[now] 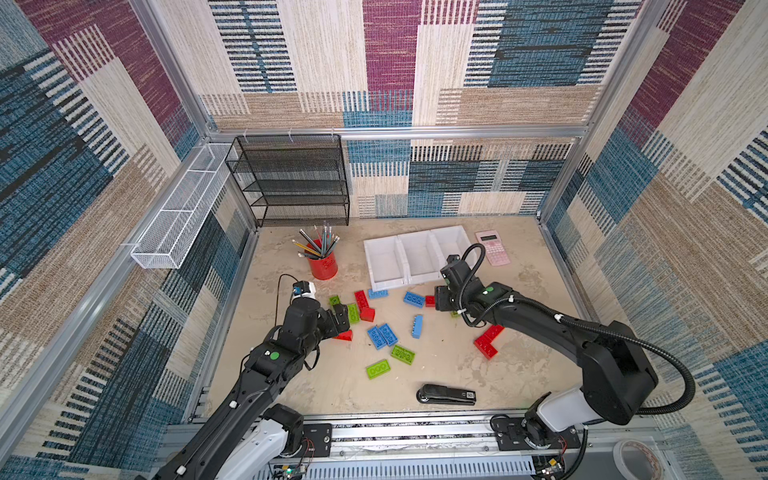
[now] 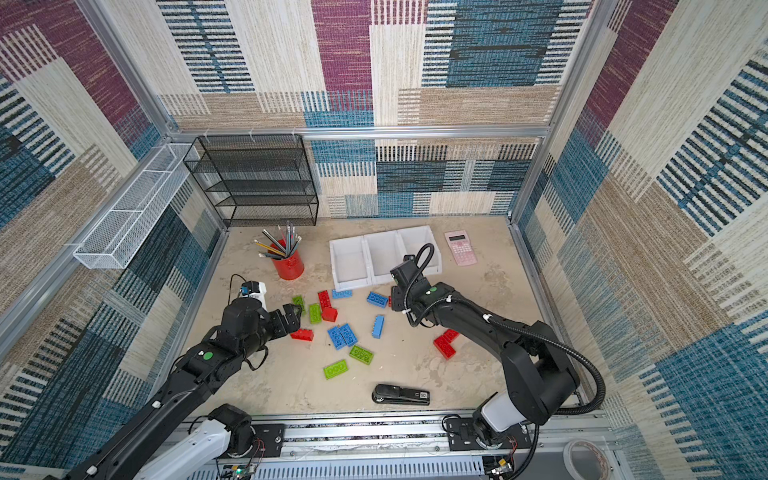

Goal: Sort the legos into containers by color
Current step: 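Drop the brick into the compartment nearest the calculator while the left arm reaches out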

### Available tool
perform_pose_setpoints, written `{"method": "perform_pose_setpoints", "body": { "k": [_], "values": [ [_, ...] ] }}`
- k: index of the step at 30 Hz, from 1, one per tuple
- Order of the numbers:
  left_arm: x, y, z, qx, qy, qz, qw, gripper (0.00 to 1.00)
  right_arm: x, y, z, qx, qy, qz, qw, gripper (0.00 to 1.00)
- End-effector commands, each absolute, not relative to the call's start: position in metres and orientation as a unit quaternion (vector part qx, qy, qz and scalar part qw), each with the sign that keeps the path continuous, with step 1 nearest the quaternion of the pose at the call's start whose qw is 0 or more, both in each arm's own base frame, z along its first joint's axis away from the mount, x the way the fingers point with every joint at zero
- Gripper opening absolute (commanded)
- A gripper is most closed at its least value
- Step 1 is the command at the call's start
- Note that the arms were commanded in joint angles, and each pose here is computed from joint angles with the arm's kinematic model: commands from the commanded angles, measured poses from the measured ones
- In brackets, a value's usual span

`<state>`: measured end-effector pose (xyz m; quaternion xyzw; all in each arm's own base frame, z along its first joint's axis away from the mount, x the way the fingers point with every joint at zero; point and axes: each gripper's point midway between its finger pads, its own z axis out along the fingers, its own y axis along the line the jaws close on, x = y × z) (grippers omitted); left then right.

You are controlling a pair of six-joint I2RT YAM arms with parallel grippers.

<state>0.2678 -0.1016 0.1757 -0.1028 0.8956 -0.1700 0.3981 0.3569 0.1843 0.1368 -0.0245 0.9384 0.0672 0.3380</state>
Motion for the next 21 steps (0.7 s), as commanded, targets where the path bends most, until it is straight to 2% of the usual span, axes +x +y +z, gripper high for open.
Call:
{"method": "perform_pose_setpoints", "body": {
  "k": [1,8,16,21],
  "values": [
    [0.254,-0.111,0.172,-0.068,0.921,-0.171,0.343,0.98,0.382,0.183,0.161,-0.039,0.928,0.087,0.36,0.62],
    [0.247,-0.109,0.17,-0.056,0.936,-0.154,0.313,0.94,0.455,0.163,0.192,-0.018,0.908,0.127,0.399,0.62],
    [0.261,-0.129,0.161,-0.031,0.942,-0.173,0.286,0.92,0.527,0.135,0.177,0.012,0.905,0.138,0.402,0.61],
    [0.277,-0.127,0.158,-0.034,0.948,-0.142,0.282,0.93,0.556,0.134,0.163,0.009,0.909,0.125,0.398,0.62]
  ]
}}
